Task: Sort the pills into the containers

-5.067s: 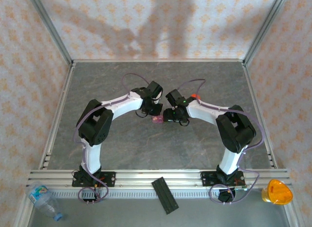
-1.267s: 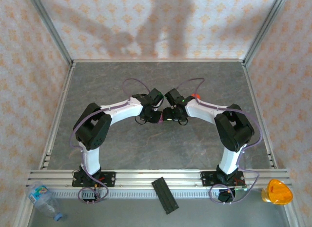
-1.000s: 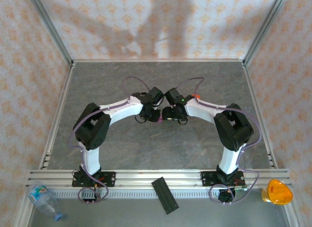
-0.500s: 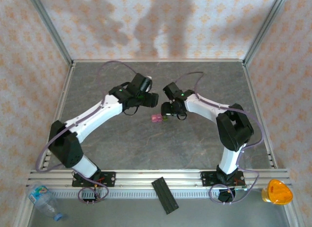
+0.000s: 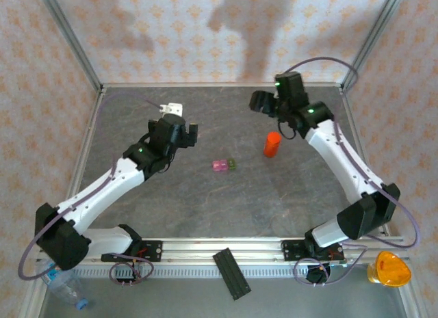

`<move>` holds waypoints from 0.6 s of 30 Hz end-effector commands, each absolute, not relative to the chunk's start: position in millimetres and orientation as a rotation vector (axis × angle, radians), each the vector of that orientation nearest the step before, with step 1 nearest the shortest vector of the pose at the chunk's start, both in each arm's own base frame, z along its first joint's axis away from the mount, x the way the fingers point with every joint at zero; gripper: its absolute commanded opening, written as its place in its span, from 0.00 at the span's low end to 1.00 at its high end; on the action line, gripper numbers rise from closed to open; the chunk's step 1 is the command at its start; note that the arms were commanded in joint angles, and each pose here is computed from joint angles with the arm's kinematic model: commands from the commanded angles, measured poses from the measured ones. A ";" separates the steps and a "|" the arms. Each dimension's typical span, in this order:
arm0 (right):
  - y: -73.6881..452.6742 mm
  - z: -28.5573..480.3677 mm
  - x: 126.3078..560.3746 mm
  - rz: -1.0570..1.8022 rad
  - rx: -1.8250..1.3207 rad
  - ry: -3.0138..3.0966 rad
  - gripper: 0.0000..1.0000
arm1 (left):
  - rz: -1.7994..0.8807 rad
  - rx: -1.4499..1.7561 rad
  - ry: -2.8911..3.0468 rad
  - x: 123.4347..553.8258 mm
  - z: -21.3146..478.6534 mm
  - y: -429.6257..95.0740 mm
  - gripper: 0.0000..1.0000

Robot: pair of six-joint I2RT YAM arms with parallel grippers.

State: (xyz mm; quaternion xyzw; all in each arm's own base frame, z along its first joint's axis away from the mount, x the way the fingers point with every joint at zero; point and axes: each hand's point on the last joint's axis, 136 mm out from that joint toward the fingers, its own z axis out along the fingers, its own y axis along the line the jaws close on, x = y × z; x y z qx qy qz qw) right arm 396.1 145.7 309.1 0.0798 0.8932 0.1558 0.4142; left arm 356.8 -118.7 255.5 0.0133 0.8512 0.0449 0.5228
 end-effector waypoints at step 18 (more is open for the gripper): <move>-73.3 229.6 379.6 -0.206 0.713 1.930 1.00 | 0.366 -0.113 1.801 362.7 182.4 11.3 1.00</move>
